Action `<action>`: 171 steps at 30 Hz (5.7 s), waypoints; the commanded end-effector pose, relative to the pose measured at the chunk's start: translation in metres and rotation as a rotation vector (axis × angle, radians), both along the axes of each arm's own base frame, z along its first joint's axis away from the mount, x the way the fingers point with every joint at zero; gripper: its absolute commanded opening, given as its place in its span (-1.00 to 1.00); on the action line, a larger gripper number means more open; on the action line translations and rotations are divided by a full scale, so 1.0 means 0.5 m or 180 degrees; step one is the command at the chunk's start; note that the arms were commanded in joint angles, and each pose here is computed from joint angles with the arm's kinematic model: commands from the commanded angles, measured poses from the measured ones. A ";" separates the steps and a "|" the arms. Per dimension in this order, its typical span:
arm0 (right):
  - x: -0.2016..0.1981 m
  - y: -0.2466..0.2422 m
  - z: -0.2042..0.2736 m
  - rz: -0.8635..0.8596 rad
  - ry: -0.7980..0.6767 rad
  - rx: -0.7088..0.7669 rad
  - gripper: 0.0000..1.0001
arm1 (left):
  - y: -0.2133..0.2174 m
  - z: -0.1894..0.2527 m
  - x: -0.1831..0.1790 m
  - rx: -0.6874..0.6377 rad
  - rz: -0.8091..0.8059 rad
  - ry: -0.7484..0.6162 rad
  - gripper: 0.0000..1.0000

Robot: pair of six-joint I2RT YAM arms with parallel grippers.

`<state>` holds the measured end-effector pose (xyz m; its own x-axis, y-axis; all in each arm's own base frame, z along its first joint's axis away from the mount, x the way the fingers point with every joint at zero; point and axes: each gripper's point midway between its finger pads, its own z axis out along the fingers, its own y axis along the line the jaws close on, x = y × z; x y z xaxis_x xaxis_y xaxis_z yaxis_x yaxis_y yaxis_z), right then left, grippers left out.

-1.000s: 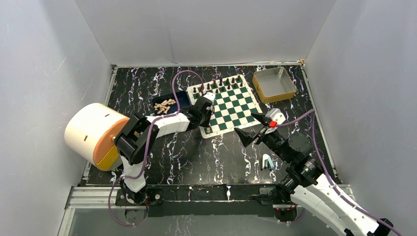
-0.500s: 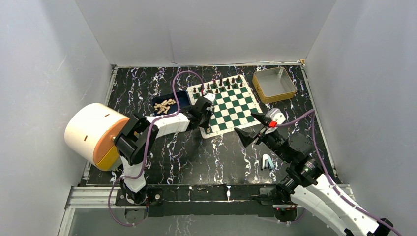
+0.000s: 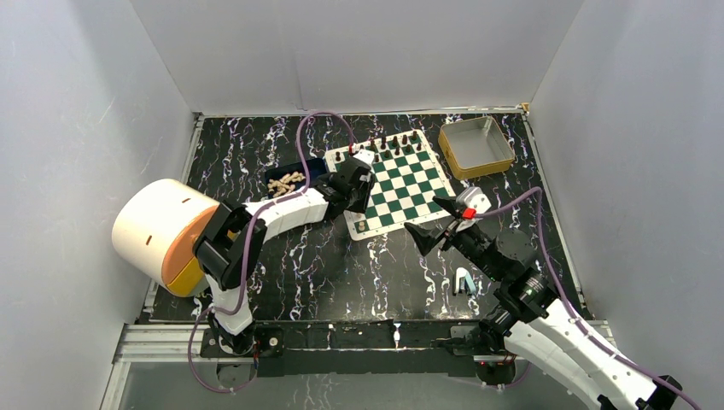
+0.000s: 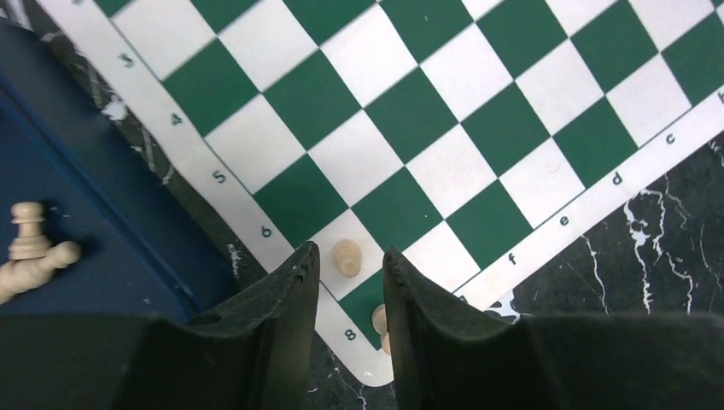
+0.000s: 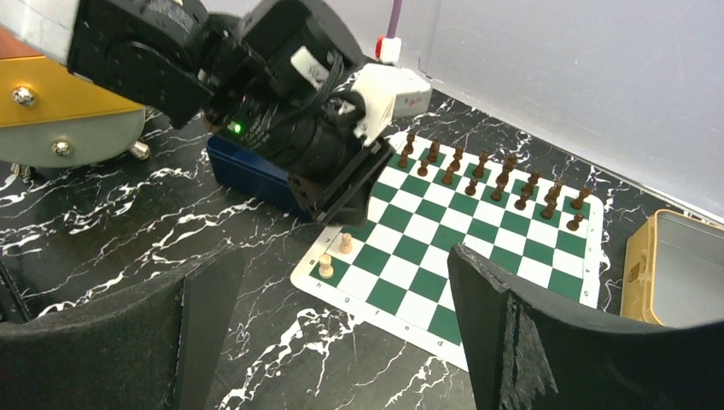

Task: Set up the chess pieces on the board
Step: Place the chess piece on the chessboard, then pick up the chess piece from the storage box, then place the chess piece on the chessboard.

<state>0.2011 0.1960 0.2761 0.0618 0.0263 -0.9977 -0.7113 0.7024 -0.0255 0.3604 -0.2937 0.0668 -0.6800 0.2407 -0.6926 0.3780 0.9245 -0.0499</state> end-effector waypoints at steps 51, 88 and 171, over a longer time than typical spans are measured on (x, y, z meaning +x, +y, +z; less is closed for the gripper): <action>0.005 0.021 0.055 0.0102 -0.0064 0.0152 0.97 | 0.293 -0.070 0.135 -0.0084 0.2187 0.0359 -0.48; 0.005 0.025 0.051 0.0126 -0.0072 0.0156 0.97 | 0.409 -0.037 0.137 0.1272 0.0517 0.0558 -0.30; 0.121 0.312 -0.076 0.1002 0.3325 0.0097 -0.13 | 0.048 0.278 -0.202 -0.1558 -0.2329 -0.0788 -0.85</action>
<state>0.2605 0.3422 0.2097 -0.8507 -0.0830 -0.5190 -0.4741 0.5476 0.6895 0.2633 -0.2682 0.1961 -0.3425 0.2043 -0.9170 0.8930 0.3743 -0.2501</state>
